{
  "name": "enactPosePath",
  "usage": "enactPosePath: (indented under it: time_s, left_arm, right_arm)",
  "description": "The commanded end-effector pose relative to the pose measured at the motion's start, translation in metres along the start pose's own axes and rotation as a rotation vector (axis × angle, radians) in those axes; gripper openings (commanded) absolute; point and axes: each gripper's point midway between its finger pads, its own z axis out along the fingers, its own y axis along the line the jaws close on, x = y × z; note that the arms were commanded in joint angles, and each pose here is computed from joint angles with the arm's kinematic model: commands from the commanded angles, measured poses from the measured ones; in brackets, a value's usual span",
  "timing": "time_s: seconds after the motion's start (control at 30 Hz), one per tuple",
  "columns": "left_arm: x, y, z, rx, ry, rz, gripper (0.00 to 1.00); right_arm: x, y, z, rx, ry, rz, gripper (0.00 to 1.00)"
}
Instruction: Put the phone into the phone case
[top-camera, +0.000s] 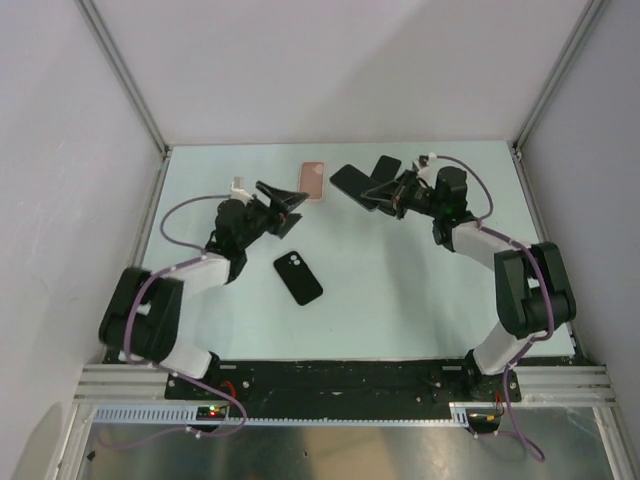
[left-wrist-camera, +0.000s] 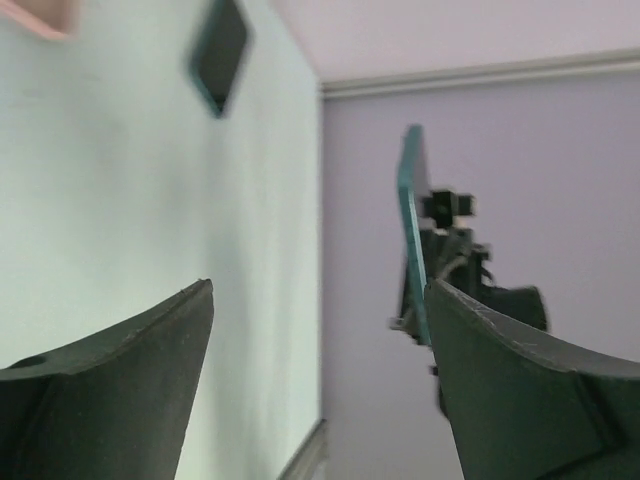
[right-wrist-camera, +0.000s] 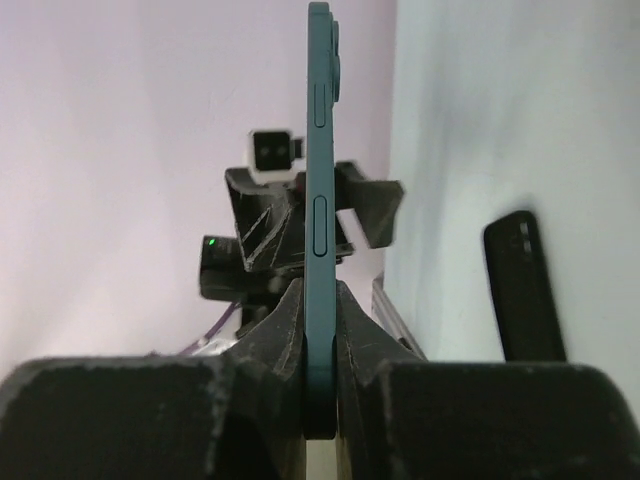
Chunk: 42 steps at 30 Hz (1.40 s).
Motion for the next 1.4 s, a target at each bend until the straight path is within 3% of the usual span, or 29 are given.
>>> enactPosePath:
  time_s: [0.0, 0.1, 0.17, 0.4, 0.63, 0.97, 1.37]
  left_arm:
    - [-0.020, 0.045, -0.047, -0.359, -0.043, 0.259, 0.83]
    - [-0.033, 0.083, -0.096, -0.702, -0.074, 0.381, 0.66]
    - [-0.038, 0.097, -0.123, -0.837, -0.098, 0.417, 0.58]
    - [-0.014, 0.139, -0.150, -1.079, -0.027, 0.488, 0.37]
    - [0.008, 0.163, -0.149, -1.167, -0.017, 0.433, 0.37]
    - [0.021, 0.168, -0.121, -1.138, 0.011, 0.382, 0.38]
    - [0.023, 0.160, -0.116, -1.107, 0.002, 0.355, 0.38]
  right_arm:
    - [-0.018, 0.016, -0.031, 0.058, -0.114, -0.125, 0.00]
    - [-0.021, 0.002, -0.051, 0.160, -0.151, -0.153, 0.00]
    - [-0.019, -0.002, -0.063, 0.197, -0.166, -0.171, 0.00]
    - [-0.010, -0.004, -0.091, 0.263, -0.184, -0.211, 0.00]
    - [-0.003, 0.001, -0.100, 0.262, -0.187, -0.239, 0.00]
    - [0.008, -0.003, -0.103, 0.284, -0.172, -0.233, 0.00]
    - [0.015, -0.004, -0.099, 0.292, -0.155, -0.241, 0.00]
